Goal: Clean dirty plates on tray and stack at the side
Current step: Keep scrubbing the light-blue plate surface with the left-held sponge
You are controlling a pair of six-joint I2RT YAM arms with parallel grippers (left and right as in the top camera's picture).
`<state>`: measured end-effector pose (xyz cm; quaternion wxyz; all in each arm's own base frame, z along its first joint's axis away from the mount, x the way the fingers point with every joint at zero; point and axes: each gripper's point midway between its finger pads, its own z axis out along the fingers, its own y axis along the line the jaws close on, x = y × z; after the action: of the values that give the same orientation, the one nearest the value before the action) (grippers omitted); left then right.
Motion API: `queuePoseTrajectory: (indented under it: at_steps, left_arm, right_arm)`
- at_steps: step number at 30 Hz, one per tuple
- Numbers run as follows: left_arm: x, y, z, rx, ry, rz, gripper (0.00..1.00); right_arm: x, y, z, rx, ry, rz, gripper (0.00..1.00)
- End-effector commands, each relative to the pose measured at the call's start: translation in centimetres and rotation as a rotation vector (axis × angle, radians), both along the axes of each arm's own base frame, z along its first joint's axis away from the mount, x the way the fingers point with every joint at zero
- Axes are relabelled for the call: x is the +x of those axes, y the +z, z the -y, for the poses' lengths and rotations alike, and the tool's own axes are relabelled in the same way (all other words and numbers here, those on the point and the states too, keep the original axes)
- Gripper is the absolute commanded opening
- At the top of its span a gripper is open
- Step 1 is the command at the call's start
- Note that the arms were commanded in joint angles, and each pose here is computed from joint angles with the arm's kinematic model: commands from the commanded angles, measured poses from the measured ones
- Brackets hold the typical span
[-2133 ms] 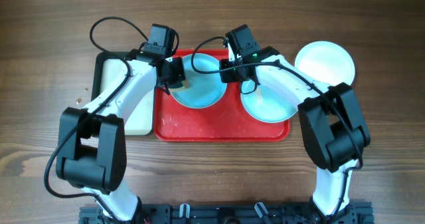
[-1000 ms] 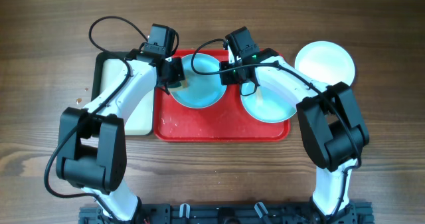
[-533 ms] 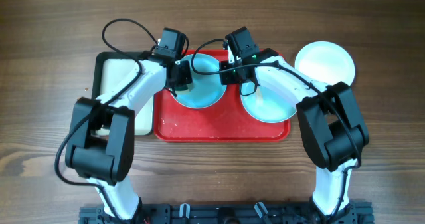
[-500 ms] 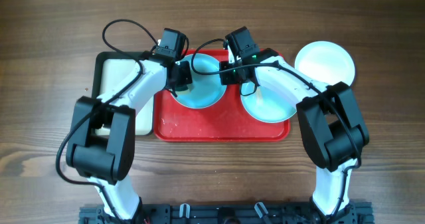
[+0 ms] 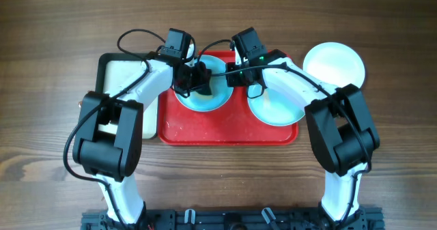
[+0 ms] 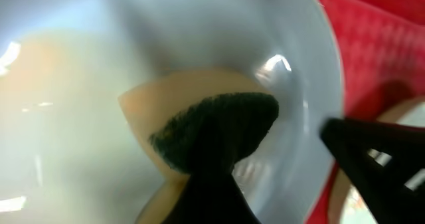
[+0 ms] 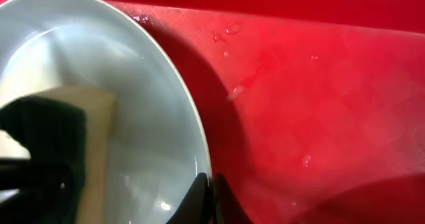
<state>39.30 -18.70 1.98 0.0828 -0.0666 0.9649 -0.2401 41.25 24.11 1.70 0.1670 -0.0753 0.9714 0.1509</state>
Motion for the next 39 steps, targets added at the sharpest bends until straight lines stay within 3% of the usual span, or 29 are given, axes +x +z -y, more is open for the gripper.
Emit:
queuePoseTrajectory:
  at_steps: [1, 10, 25, 33, 39]
  left_arm:
    - [-0.2, 2.6, 1.5, -0.093, -0.048, 0.032, 0.04]
    - [1.9, 10.6, -4.6, 0.199, 0.105, 0.313, 0.04]
    - [0.8, 0.9, -6.0, 0.339, 0.088, 0.089, 0.04]
    - [0.8, -3.5, -5.7, 0.339, 0.090, 0.022, 0.04]
    - [-1.0, -3.6, -0.8, 0.065, 0.001, -0.076, 0.04]
  right_arm:
    - [-0.8, -1.6, -0.2, -0.002, 0.001, -0.042, 0.05]
    - [-0.8, -1.6, -0.2, -0.002, 0.001, -0.041, 0.04]
    - [-0.8, -1.6, -0.2, -0.002, 0.001, -0.041, 0.04]
    - [-1.0, -1.5, -0.8, 0.027, 0.015, -0.049, 0.04]
    - [-1.2, -1.3, -1.4, 0.060, 0.030, -0.057, 0.04]
